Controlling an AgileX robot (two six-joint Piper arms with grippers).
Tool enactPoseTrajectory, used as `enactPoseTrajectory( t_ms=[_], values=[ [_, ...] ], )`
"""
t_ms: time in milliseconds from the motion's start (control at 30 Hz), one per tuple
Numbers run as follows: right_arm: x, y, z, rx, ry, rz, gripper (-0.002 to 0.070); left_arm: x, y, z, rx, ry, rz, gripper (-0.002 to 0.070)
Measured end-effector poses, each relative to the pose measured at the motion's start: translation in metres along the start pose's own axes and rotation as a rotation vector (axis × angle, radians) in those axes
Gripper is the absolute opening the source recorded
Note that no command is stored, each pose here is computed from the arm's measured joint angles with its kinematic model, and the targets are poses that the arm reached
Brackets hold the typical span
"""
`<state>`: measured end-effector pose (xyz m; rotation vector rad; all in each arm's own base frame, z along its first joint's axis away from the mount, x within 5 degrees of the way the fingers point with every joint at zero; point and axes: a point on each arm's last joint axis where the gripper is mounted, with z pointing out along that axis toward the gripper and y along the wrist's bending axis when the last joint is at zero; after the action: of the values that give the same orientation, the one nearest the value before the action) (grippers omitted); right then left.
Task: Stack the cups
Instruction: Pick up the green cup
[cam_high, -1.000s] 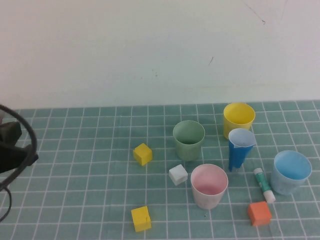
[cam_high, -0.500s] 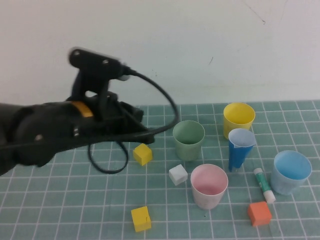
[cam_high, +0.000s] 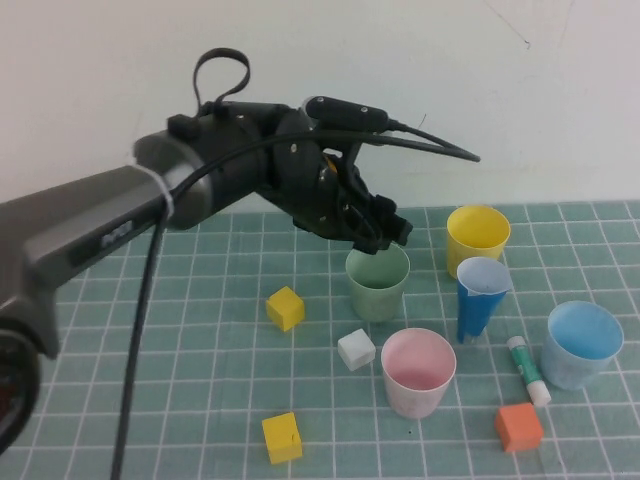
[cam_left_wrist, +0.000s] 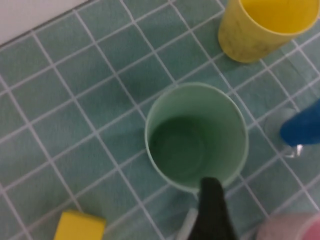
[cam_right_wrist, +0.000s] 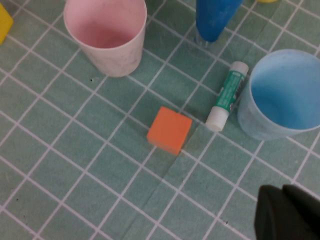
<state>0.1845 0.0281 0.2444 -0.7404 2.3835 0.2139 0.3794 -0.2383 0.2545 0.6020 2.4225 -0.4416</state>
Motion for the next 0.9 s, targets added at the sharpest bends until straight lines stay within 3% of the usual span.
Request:
enactPoseTrajectory(
  t_ms=[67,167,567,667,800,900],
  values=[
    [0.001,0.001,0.001,-0.006,0.002,-0.001,-0.0002,-0.012,0.003,0.015,-0.013,0.009,0.026,0.0496],
    [0.002,0.001,0.001,-0.008,-0.002,0.0,-0.0002,-0.019,0.011,0.04,-0.057,0.037,0.08,0.0549],
    [0.001,0.001,0.002,-0.001,-0.013,-0.007,-0.0002,-0.009,0.029,0.107,-0.114,0.13,0.134,0.0551],
    [0.001,0.0,0.002,0.002,-0.015,-0.014,-0.0002,-0.004,0.03,0.112,-0.119,0.152,0.138,0.0447],
    [0.001,0.0,0.002,0.004,-0.016,-0.018,-0.0002,-0.002,0.032,0.113,-0.131,0.175,0.152,0.0141],
    [0.001,0.0,0.002,0.004,-0.016,-0.018,-0.0002,-0.002,0.033,0.113,-0.145,0.185,0.167,0.0043]
  ],
)
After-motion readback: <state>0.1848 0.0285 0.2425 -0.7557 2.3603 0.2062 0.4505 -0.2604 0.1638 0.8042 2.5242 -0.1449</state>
